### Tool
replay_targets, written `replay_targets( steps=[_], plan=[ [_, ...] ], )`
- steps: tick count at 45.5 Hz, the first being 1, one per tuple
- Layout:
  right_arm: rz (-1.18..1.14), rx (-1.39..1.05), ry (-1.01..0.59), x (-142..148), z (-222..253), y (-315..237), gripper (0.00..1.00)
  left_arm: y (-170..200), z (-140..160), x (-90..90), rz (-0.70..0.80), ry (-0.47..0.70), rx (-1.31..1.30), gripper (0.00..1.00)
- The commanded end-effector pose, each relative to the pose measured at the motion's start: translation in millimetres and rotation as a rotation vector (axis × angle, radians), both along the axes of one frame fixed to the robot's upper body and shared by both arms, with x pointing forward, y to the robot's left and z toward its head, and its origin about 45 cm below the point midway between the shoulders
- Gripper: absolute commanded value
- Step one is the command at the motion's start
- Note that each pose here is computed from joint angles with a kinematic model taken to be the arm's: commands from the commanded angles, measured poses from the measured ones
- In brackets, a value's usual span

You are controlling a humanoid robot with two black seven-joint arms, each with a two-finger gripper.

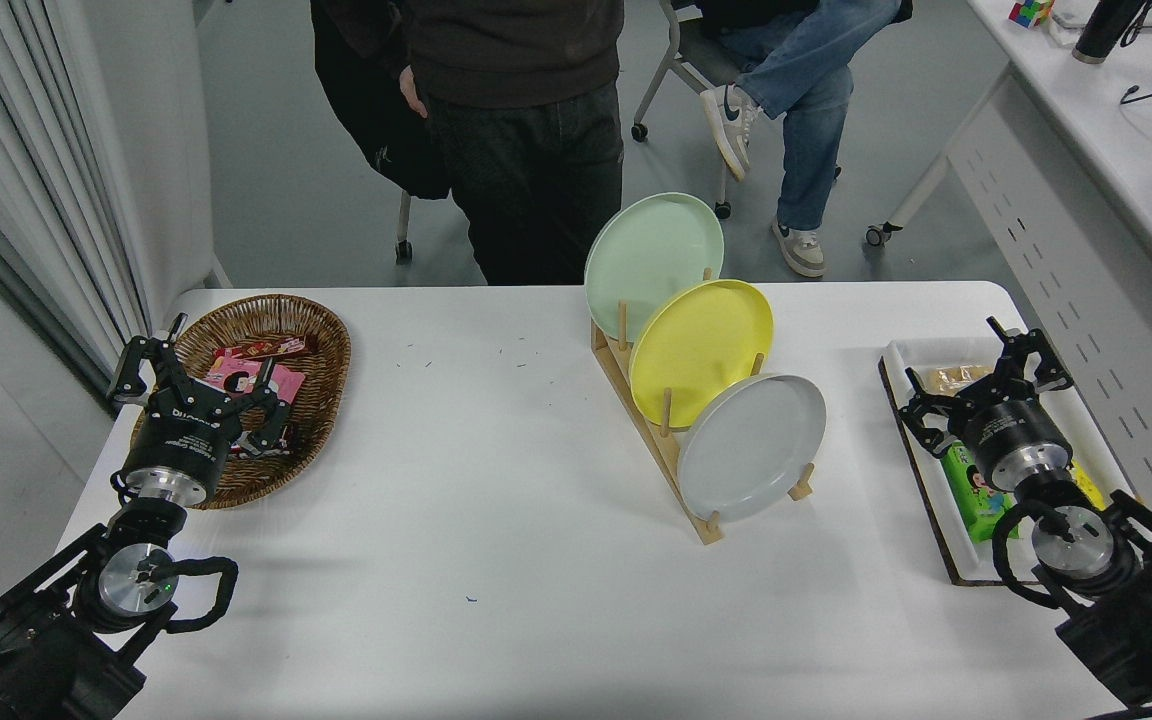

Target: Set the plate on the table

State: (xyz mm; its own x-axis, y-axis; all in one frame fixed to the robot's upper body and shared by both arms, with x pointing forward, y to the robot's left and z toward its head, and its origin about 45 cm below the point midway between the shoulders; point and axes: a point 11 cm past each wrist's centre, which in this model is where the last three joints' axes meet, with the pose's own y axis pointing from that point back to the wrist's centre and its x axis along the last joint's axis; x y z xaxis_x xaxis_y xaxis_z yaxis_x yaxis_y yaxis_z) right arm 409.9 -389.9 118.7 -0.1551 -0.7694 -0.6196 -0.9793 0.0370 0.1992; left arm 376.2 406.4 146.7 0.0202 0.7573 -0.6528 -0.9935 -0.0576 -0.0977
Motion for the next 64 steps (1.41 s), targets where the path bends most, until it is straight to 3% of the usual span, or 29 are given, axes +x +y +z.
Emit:
replay_targets(
  steps=[1,33,43,64],
  plan=[
    [0.010,-0.006,0.007,-0.9,-2.9,3.7,1.00,-0.3,-0.3,-0.1,-0.001,0.001,0.001,0.98],
    [0.031,0.028,-0.024,7.0,3.4,19.7,1.00,0.0,0.0,0.0,0.000,0.000,0.000,0.98],
    [0.087,0.151,-0.132,7.5,9.4,39.8,1.00,0.0,0.0,0.0,0.000,0.000,0.000,0.98],
    [0.022,0.047,-0.152,16.6,41.1,-13.3,1.00,0.0,0.0,0.0,0.000,0.000,0.000,0.98]
  ],
)
